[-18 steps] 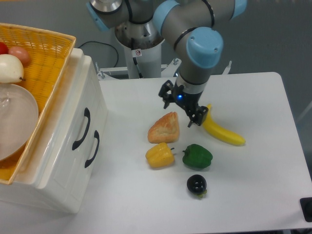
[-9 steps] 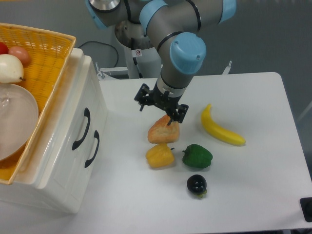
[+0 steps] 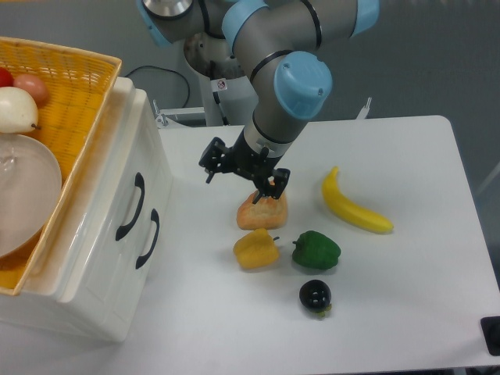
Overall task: Slide open the top white drawer
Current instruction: 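Move the gripper past the bread roll toward the upper drawer handle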
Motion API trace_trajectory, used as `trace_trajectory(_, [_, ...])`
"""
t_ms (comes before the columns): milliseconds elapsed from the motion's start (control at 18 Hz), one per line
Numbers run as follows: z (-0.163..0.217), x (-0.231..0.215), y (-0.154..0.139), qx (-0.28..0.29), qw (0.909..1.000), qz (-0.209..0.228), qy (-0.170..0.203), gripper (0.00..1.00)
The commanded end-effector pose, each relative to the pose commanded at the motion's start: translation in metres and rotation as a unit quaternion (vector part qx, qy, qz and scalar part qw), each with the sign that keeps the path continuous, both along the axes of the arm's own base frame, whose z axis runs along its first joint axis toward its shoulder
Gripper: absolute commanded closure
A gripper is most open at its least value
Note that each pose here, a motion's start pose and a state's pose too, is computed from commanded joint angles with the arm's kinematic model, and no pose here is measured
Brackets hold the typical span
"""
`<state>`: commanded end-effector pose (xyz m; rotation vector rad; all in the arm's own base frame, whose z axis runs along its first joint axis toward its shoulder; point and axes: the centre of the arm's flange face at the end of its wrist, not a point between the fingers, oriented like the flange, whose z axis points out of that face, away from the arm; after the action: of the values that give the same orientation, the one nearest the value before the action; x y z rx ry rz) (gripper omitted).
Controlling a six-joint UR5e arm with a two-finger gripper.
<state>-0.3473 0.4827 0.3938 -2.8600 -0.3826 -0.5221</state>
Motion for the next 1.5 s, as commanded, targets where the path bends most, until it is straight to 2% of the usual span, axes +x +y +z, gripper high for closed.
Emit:
trace_trajectory(556, [-0.01, 0.016, 0.022, -0.02, 0.9971, 0.063, -0.039, 0.0])
trace_trajectory(833, [-0.009, 0.018, 0.022, -0.021, 0.9959, 0.072, -0.05, 0.0])
trace_trajectory(1111, [-0.009, 0.032, 0.031, -0.012, 0.996, 0.062, -0.063, 0.0])
trace_trajectory(1500, [-0.006, 0.053, 0.046, -0.011, 0.9981, 0.034, -0.051, 0.0])
